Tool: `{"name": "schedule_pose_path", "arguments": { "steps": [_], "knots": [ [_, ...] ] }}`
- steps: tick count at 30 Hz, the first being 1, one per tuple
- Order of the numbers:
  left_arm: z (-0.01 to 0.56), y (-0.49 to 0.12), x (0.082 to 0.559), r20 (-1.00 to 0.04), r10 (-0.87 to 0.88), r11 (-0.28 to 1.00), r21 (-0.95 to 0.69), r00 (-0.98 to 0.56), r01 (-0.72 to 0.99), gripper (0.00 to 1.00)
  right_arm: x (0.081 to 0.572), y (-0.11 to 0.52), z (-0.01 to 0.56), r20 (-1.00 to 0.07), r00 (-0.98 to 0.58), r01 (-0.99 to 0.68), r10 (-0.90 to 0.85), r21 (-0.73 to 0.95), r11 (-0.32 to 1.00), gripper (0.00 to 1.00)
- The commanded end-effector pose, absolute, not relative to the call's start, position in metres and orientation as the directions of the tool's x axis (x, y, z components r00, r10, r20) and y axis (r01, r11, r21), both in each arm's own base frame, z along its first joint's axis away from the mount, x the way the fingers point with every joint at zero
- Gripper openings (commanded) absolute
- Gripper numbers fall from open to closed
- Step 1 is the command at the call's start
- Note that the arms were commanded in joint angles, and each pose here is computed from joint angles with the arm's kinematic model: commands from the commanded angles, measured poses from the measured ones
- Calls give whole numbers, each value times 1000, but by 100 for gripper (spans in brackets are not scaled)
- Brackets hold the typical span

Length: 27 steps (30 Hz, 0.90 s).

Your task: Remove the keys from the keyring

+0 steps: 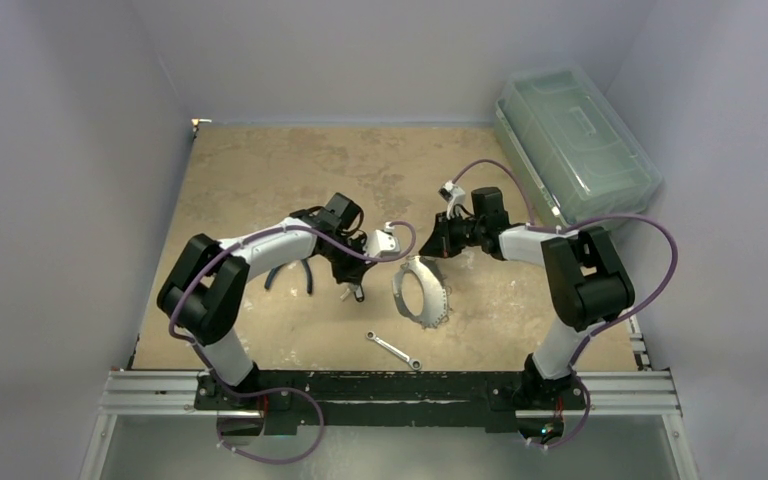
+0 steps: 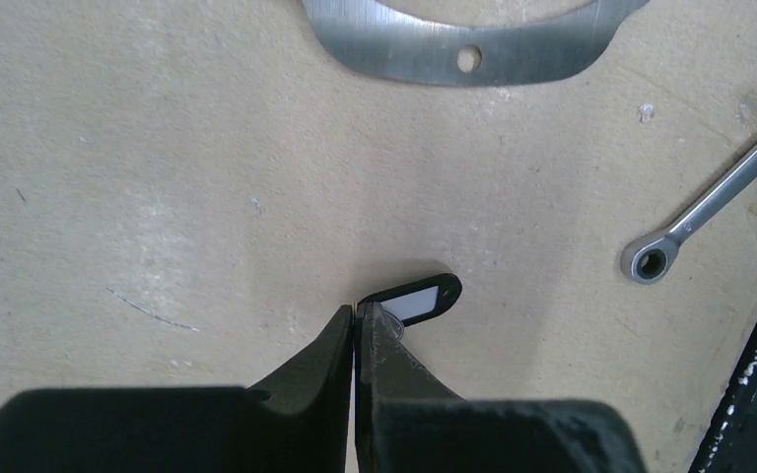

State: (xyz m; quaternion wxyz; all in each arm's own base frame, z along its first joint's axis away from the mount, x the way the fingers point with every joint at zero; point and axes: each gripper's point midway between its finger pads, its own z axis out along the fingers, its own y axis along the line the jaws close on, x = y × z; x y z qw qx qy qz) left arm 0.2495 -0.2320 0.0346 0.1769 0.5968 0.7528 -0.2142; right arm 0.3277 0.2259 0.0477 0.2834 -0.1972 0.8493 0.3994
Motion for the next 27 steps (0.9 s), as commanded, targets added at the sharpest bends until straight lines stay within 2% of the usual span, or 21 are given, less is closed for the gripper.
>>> {"name": "schedule_pose_path", "arguments": {
  "steps": [1, 9, 15, 16, 18, 22, 27],
  "knots": [
    [46, -254, 263, -593, 782, 168, -94, -190, 981, 0, 342, 233, 70, -694, -713, -607, -101, 538, 584, 12],
    [58, -269, 284, -661, 703, 269, -94, -262, 959, 0, 341, 231, 83, -715, -691, -628, -110, 517, 582, 52],
    [71, -264, 280, -661, 677, 326, -123, -322, 937, 42, 340, 226, 130, -805, -583, -698, -113, 424, 578, 77],
    [80, -259, 281, -665, 662, 352, -133, -347, 926, 51, 338, 221, 148, -839, -529, -721, -124, 368, 587, 86],
    [95, -250, 287, -681, 622, 398, -152, -388, 905, 57, 335, 214, 163, -861, -492, -733, -126, 331, 595, 90],
    [130, -219, 310, -719, 523, 503, -172, -457, 847, 92, 325, 193, 196, -912, -394, -741, -115, 241, 626, 95],
    [170, -173, 336, -770, 413, 634, -142, -487, 761, 98, 319, 150, 218, -941, -314, -676, -126, 128, 726, 99]
  ]
}}
